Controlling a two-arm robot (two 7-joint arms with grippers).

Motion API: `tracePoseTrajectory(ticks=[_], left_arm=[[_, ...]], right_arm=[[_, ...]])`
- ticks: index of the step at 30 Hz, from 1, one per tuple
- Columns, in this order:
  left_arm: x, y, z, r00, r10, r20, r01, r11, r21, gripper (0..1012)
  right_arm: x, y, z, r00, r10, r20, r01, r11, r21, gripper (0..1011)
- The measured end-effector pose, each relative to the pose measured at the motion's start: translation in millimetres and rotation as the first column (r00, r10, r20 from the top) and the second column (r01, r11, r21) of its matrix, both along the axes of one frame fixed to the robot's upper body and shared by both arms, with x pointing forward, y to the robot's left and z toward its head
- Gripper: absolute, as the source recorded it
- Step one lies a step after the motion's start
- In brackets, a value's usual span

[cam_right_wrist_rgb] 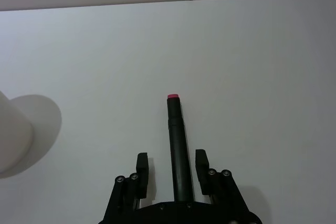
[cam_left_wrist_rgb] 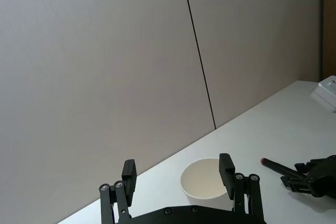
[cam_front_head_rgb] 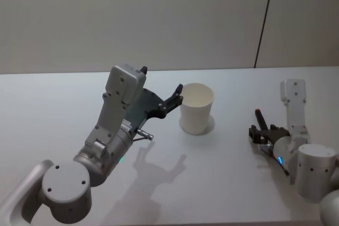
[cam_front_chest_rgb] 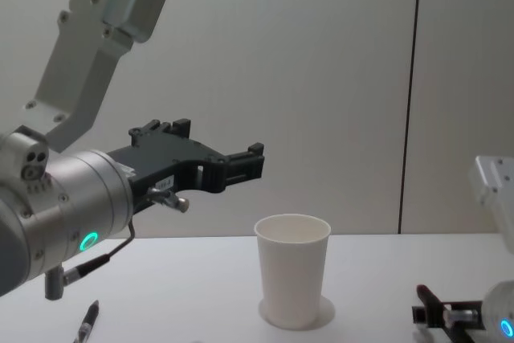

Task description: Place the pen into the pen holder.

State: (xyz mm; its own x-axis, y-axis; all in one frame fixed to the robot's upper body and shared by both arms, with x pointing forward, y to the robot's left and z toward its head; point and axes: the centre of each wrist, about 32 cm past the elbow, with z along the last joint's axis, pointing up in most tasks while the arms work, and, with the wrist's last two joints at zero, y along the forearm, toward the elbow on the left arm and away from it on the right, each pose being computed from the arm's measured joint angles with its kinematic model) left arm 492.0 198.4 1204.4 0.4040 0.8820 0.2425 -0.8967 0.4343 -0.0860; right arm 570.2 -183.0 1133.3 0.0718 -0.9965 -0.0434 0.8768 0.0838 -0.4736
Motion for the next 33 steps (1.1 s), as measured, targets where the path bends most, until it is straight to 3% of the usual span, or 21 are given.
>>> tracePoseTrajectory(ticks=[12,23,33], left_arm=[[0.0,0.0,0.0,1.0,0.0,0.0,0.0,1.0,0.0,1003],[0.0,0.0,0.0,1.0,0.0,0.0,0.0,1.0,0.0,1003],[0.0,0.0,0.0,1.0,0.0,0.0,0.0,1.0,0.0,1003]], right_arm=[[3.9,3.5,-5.0,1.0,0.007,-0.016,-0.007,1.0,-0.022,203],[2.4,5.7,-4.4,1.0,0.015,0.013,-0.015,0.999,-0.034,176],[-2.8,5.3,3.4,0.991,0.039,0.126,-0.034,0.999,-0.037,176]])
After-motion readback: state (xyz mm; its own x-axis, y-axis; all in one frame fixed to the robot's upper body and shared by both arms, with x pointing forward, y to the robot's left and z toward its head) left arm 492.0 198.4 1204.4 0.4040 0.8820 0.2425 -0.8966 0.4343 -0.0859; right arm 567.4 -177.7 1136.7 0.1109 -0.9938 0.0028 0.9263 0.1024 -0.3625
